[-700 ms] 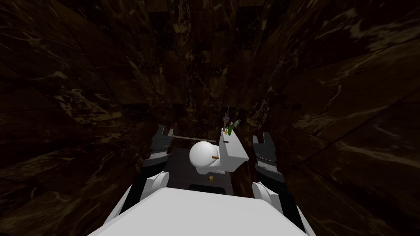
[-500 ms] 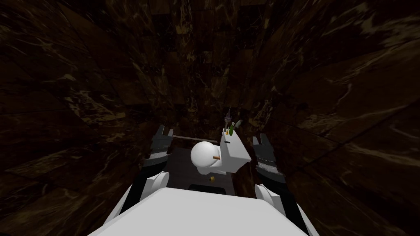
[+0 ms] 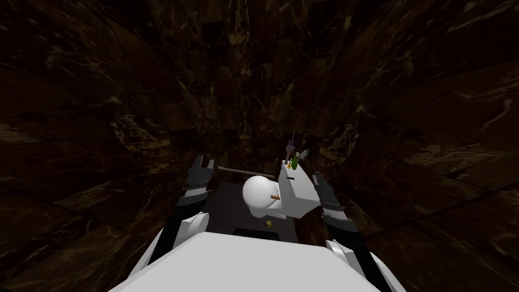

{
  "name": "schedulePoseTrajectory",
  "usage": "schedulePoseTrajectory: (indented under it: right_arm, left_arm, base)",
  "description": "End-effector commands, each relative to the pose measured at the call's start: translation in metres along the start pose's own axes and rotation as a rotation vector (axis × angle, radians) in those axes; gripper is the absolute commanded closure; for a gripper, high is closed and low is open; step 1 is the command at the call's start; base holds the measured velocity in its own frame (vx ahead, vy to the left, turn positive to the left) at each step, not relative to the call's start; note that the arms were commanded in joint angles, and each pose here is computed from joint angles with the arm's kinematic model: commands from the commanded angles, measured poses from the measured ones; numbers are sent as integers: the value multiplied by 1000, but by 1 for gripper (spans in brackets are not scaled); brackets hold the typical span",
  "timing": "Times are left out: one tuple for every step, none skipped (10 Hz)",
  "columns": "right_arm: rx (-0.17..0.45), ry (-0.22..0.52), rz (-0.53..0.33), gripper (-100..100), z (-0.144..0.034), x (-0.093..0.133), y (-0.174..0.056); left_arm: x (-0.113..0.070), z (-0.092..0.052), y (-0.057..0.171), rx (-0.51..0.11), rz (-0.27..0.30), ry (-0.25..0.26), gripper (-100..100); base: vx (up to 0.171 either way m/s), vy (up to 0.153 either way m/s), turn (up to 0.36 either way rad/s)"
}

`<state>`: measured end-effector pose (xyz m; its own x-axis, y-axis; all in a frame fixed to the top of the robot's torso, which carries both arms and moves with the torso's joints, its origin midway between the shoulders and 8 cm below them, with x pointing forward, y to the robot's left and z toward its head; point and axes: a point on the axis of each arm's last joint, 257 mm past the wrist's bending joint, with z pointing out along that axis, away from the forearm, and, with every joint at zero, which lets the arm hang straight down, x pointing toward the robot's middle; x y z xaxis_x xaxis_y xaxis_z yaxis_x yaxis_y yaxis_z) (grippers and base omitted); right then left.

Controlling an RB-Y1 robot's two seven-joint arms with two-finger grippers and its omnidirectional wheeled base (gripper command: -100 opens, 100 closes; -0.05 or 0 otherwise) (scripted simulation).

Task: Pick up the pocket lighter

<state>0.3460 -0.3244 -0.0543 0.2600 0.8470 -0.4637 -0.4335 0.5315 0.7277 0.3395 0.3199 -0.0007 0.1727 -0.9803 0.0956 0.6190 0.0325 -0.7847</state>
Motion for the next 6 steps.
schedulePoseTrajectory:
  right_arm:
    - [35, 62, -96, -100, -9, 4, -19]
    - [58, 98, -153, -100, -17, 5, -32]
    - [56, 103, -156, -100, -17, 5, -32]
    - [77, 146, -218, -100, -25, 5, -45]
    - [99, 187, -279, -100, -33, 4, -58]
    - [121, 229, -341, -100, -42, 2, -72]
  left_arm:
    - [0, 0, 0, 0, 0, 0, 0]
    - [0, 0, 0, 0, 0, 0, 0]
    - [0, 0, 0, 0, 0, 0, 0]
    - [0, 0, 0, 0, 0, 0, 0]
    - [0, 0, 0, 0, 0, 0, 0]
    - [0, 0, 0, 0, 0, 0, 0]
  base:
    - [34, 188, 125]
    - [28, 215, 115]
    - [20, 153, 19]
    - [15, 149, 85]
    - [41, 205, 132]
    - [63, 229, 134]
